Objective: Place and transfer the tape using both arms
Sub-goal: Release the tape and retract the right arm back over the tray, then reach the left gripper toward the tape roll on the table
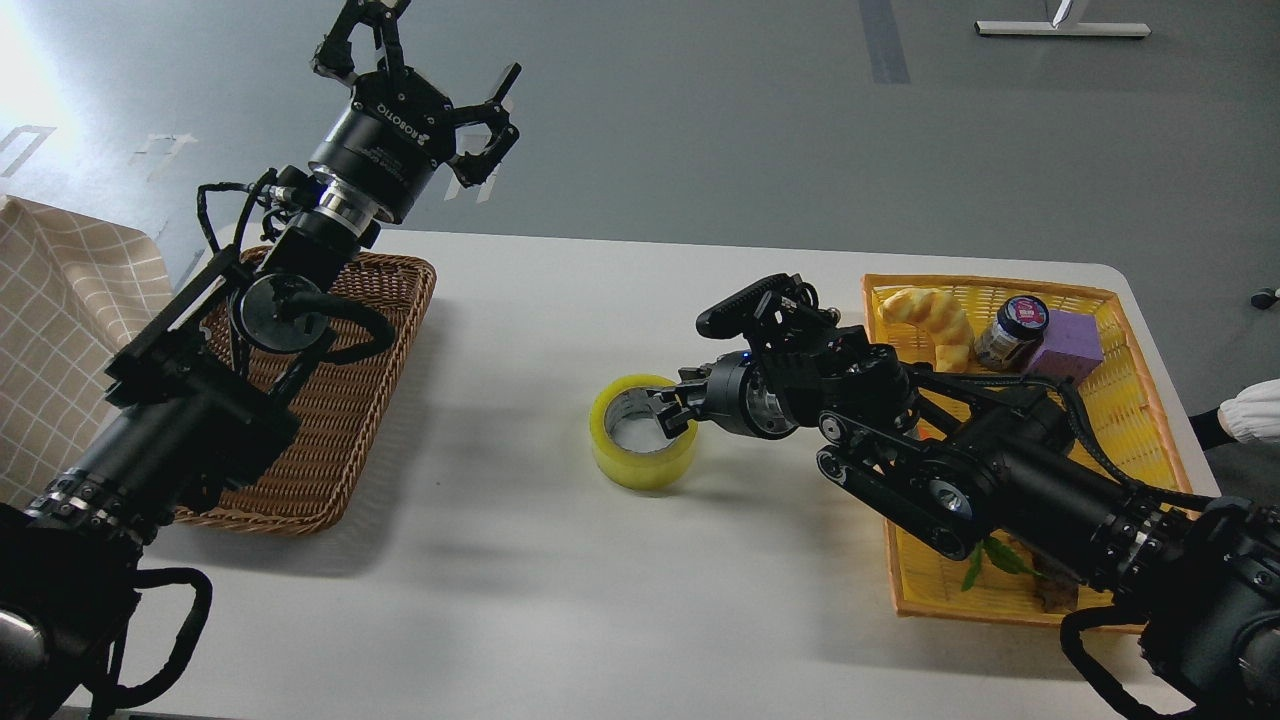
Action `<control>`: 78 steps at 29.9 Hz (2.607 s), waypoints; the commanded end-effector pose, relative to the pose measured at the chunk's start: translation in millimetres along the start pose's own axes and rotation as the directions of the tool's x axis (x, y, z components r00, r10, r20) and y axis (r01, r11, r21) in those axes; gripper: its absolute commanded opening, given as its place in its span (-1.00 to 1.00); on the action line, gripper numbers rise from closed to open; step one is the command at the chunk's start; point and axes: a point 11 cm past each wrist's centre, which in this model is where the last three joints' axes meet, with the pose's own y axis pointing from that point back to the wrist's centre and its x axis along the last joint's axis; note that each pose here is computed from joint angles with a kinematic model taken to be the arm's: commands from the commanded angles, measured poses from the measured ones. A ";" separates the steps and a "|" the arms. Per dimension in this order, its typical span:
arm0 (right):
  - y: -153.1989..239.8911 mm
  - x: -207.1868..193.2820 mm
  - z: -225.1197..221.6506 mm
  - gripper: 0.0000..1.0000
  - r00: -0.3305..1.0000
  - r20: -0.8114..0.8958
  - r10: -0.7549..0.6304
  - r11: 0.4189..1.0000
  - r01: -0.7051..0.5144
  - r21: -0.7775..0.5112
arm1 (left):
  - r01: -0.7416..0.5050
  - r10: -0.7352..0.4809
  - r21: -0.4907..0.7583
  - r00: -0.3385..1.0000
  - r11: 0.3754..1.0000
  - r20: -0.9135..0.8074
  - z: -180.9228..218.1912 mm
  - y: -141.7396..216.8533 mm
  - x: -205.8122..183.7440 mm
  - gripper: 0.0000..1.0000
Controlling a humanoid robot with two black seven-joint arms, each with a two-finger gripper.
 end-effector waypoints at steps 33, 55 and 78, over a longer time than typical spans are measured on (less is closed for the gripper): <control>207.9 74.1 132.3 0.96 0.305 0.897 0.321 0.690 -0.724 -0.001 | -0.008 0.008 0.005 1.000 1.000 0.018 4.3 2.4 3.8 0.95; 238.3 55.6 190.5 0.98 -0.368 0.899 -0.237 0.260 -0.916 -0.306 | -0.001 -0.001 0.027 0.998 1.000 0.062 3.3 2.3 3.1 0.95; 219.0 19.7 183.9 0.98 -0.426 0.843 -0.328 0.248 -0.900 -0.359 | 0.061 -0.105 0.152 0.946 0.987 0.305 -13.0 -4.4 -11.4 0.95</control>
